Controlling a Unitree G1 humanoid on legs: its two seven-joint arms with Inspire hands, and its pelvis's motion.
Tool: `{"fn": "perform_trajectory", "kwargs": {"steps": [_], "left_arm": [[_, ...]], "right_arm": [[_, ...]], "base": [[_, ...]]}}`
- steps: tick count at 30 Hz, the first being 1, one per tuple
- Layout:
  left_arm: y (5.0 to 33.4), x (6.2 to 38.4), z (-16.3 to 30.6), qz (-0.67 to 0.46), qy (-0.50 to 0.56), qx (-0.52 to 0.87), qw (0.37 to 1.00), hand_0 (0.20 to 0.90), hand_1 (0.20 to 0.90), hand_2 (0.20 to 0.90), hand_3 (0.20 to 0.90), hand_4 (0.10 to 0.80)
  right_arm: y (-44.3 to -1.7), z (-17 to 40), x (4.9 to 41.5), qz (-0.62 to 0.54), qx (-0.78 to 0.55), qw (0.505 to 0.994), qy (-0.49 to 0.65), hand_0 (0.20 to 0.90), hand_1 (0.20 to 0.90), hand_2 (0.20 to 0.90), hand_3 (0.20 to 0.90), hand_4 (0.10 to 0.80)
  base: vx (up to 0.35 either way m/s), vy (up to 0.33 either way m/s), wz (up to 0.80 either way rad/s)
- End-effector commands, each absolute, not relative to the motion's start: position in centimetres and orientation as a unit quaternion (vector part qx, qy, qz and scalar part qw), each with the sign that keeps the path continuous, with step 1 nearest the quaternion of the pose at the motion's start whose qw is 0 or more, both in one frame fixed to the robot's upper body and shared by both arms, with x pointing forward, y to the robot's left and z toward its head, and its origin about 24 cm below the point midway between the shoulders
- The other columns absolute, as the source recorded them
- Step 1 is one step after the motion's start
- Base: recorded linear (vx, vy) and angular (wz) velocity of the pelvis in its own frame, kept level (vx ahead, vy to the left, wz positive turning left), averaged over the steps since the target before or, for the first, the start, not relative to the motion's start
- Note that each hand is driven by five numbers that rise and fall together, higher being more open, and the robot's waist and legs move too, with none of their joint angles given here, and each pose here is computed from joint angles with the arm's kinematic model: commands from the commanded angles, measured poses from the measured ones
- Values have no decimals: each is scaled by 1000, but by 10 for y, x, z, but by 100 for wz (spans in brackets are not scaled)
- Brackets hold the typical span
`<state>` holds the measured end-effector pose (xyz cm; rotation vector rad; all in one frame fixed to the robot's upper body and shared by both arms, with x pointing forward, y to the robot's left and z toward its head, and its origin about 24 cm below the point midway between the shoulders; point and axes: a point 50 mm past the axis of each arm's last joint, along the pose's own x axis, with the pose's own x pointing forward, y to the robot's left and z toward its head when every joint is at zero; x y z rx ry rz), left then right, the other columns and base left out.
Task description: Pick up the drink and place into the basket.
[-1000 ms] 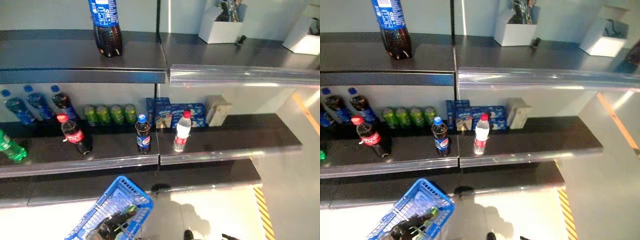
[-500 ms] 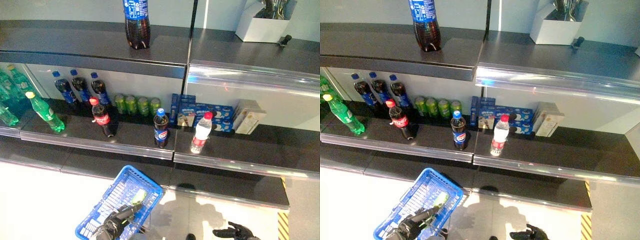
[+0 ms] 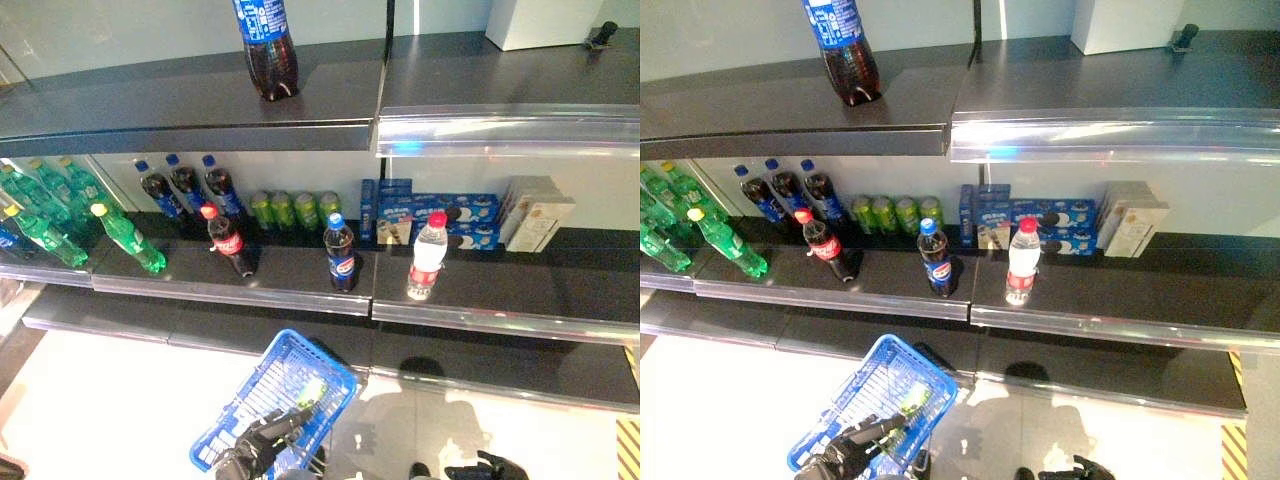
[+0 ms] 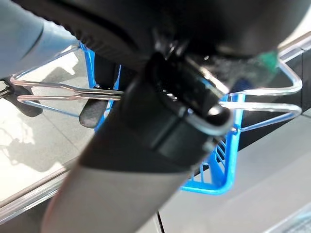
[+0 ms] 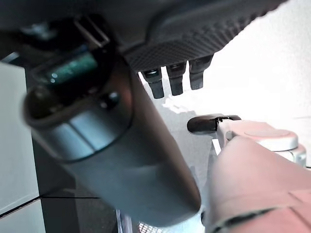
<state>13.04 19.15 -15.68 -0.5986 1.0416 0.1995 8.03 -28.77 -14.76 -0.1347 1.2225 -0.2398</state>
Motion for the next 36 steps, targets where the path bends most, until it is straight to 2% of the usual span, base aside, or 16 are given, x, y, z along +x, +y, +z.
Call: {"fn": "perform_trajectory", "kwargs": {"steps": [1,4,9,13,20,26,36], "left_arm": [[244,121,-149,92,503,-201,835,300,300,300,200,100],[245,117,-150,81,509,-195,834,300,300,300,200,100],[263,129,-141,117,476,-207,847,300,300,300,200,100],[255,138,-140,117,471,-209,849,300,300,300,200,100],[252,122,-148,156,486,-234,828,300,300,300,200,100],[250,109,-152,146,498,-234,822,300,300,300,200,100],[254,104,-152,152,509,-223,817,300,300,300,200,100]], "right_arm": [[-282,-148,88,-110,-50,821,558,900,900,900,900,800],[-277,-149,88,-105,-37,828,549,900,900,900,900,800],[-268,-151,94,-71,-40,829,554,900,900,900,900,800],[-260,-154,94,-81,-27,821,564,900,900,900,900,800],[-267,-153,91,-87,-36,817,568,900,900,900,900,800],[-271,-152,88,-104,-29,820,562,900,900,900,900,800],[-267,-156,78,-93,-34,808,580,900,900,900,900,800]], "base": [[95,132,-12],[21,57,-31],[-185,-131,-62],[-149,-219,-46],[-17,-70,-2],[-5,17,17],[32,38,8]]}}
